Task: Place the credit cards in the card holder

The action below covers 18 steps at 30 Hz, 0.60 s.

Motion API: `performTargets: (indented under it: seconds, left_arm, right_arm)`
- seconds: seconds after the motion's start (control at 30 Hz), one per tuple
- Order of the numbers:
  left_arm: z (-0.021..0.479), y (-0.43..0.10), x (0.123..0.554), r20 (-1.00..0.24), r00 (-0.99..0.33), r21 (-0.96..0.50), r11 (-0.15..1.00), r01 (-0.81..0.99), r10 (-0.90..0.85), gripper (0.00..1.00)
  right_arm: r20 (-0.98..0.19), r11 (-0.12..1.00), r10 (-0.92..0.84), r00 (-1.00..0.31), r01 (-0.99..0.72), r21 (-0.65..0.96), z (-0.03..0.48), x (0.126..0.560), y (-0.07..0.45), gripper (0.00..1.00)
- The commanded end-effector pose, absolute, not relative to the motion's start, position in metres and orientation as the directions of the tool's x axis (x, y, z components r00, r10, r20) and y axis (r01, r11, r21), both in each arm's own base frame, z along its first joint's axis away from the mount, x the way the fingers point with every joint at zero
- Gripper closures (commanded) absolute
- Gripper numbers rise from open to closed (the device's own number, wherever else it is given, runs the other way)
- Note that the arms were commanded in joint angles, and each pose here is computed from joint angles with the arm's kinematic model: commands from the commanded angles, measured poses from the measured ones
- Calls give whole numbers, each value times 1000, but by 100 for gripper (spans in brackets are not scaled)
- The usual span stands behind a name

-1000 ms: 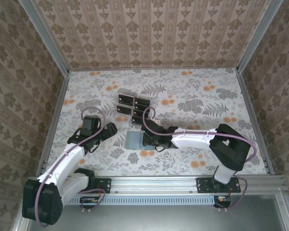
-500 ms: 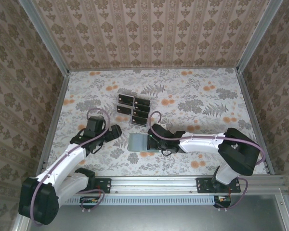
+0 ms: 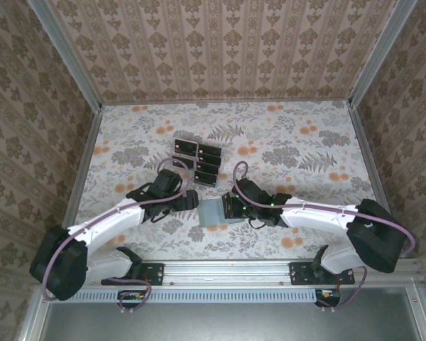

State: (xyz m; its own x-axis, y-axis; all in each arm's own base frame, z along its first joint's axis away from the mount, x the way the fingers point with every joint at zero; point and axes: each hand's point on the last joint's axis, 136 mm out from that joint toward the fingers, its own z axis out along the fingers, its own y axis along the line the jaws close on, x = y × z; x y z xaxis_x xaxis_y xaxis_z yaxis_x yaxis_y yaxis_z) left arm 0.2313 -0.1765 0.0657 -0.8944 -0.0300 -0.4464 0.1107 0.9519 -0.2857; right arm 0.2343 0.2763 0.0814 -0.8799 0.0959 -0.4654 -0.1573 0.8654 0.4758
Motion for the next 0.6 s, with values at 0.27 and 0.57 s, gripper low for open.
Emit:
performTargets:
  seconds: [0.27,0.57]
  left_arm:
    - [58,-210,229,-476,-871,-173,958,227,121,0]
    - [43,-197,218,-471,-882,-171,977,125,30,0]
  right_arm:
    - [-475,769,233,-849,-139,625,90,242,265,100]
    - [-443,754,202,-874,-150,639,75,232,272,100]
